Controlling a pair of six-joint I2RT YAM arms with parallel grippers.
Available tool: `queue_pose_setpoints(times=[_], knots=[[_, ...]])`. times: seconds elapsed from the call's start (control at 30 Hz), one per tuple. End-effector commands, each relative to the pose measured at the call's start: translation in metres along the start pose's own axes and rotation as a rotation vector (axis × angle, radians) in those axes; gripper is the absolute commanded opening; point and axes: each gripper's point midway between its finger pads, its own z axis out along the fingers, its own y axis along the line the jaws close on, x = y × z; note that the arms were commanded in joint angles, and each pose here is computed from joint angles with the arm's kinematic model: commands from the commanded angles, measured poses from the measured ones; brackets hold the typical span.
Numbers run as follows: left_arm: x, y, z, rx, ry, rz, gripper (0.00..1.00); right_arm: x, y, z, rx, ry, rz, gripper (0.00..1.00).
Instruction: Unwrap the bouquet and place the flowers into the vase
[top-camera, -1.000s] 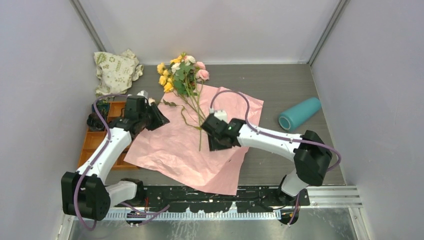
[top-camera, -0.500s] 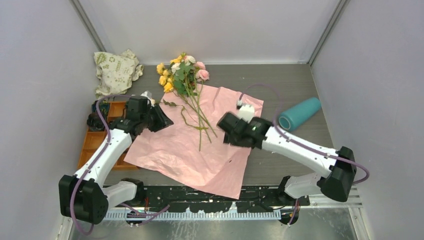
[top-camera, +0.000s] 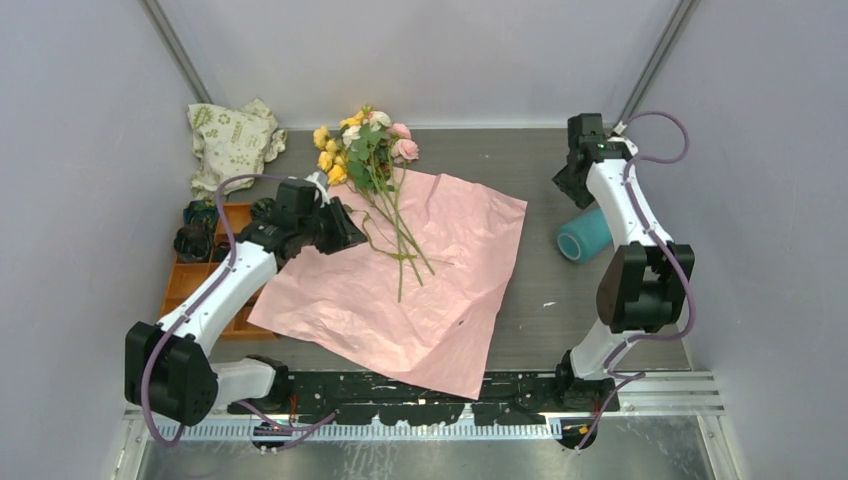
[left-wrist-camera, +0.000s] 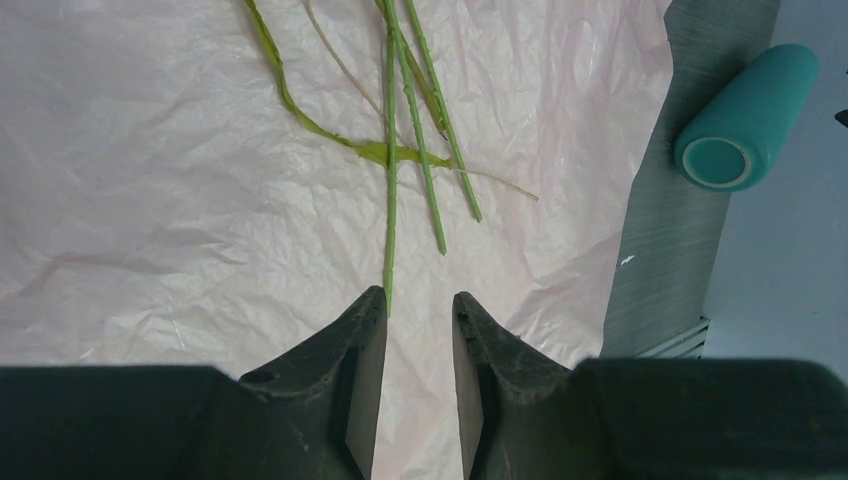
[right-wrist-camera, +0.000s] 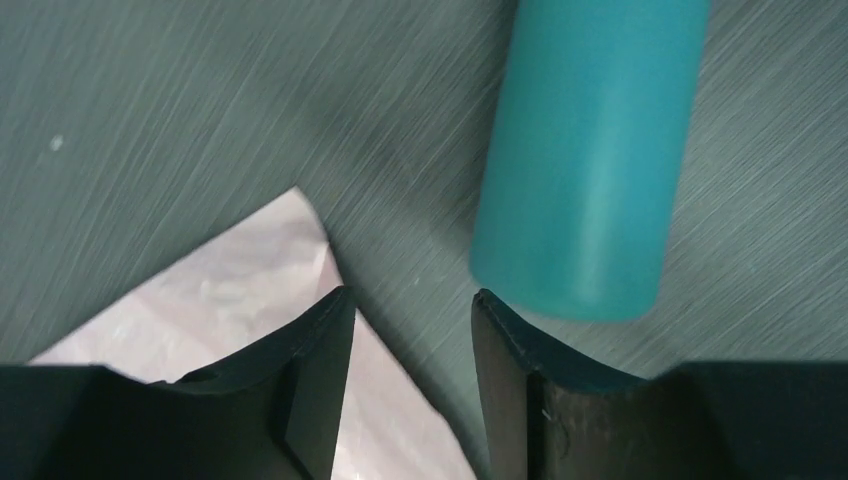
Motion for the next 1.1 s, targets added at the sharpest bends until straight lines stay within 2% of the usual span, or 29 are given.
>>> queue_pose_setpoints(times=[0.0,0.2,0.33,0.4,0.53,0.63,0.77,1.07], knots=[[-0.017,-0.020,0.001,0.072,-0.045,0.041,0.32,-0.033,-0.015,0.028,0.030,-0.010,0.069,0.52],[-0.008,-0.014,0.021,0.066,0.021,0.037,0.32,-0.058,-0.043,0.053,0.099,-0.003,0.141,0.52],[-0.008,-0.011,0.027,0.061,0.025,0.037,0.32,-0.065,-0.067,0.061,0.145,0.008,0.192,0.60],[-0.008,-0.011,0.030,0.063,0.025,0.036,0.32,-0.063,-0.075,0.067,0.160,0.028,0.210,0.68],[-0.010,-0.014,0.033,0.068,0.036,0.037,0.32,-0.052,-0.085,0.076,0.192,0.071,0.206,0.74],[-0.011,-0.015,0.035,0.071,0.042,0.044,0.32,-0.040,-0.088,0.086,0.186,0.117,0.212,0.75],[-0.011,-0.015,0.033,0.069,0.038,0.050,0.32,-0.027,-0.094,0.099,0.207,0.166,0.216,0.85],[-0.009,-0.009,0.039,0.060,0.046,0.064,0.32,0.003,-0.101,0.128,0.240,0.256,0.232,0.87]])
